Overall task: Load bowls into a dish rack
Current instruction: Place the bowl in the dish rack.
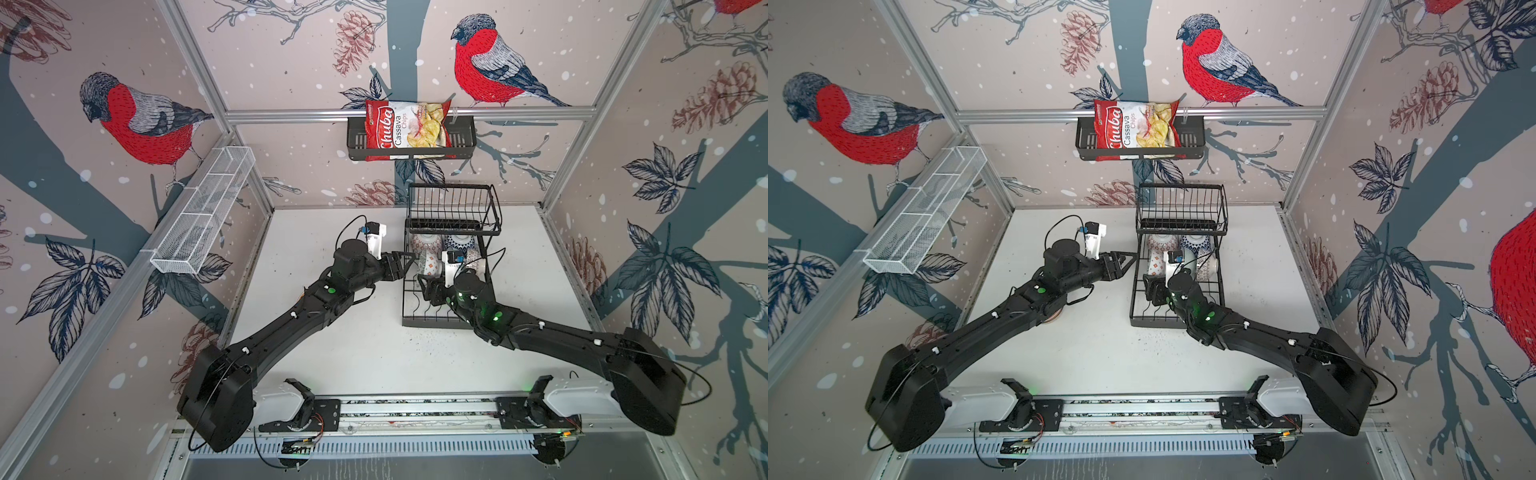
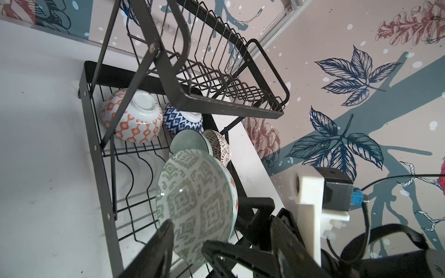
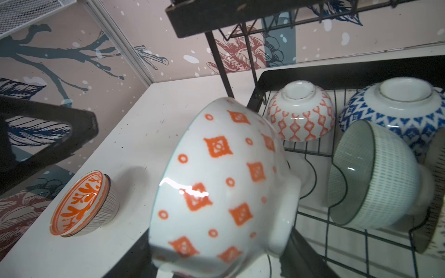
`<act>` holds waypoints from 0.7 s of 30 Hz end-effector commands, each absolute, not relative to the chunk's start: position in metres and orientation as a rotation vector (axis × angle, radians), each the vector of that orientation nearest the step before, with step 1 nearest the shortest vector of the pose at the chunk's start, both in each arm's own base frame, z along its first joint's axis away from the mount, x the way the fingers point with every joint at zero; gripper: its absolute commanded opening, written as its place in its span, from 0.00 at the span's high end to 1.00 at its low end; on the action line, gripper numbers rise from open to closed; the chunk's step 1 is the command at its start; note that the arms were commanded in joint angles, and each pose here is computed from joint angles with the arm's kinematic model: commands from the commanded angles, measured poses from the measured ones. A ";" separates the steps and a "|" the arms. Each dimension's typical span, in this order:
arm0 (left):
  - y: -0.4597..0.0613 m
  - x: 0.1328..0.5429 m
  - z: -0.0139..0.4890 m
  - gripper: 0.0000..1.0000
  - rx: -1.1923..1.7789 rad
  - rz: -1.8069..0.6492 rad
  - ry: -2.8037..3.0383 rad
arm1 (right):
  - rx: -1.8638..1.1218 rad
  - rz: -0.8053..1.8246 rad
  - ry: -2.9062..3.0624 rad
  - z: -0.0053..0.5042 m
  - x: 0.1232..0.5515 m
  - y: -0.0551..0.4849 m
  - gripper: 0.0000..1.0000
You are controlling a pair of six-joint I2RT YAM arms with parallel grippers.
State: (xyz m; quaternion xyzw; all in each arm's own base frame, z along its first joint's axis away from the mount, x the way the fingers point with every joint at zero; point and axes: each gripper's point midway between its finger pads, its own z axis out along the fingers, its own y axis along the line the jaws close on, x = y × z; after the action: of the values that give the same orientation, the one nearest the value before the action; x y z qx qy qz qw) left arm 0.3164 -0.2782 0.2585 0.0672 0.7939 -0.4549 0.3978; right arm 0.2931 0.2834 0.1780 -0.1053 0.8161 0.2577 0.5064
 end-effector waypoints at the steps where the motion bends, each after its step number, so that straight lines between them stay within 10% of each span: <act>1: -0.276 0.316 0.265 0.36 0.177 -1.151 1.972 | -0.241 0.561 1.966 0.176 0.302 0.276 0.43; 21: -0.254 0.313 0.258 0.36 0.132 -1.126 1.974 | -0.307 0.323 2.022 0.156 0.336 0.268 0.43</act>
State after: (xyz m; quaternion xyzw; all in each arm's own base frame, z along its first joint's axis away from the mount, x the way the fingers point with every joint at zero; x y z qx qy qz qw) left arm 0.3124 -0.2567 0.2511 0.0500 0.7961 -0.4469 0.4050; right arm 0.3274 0.2689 0.1486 -0.1224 0.8478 0.1507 0.4935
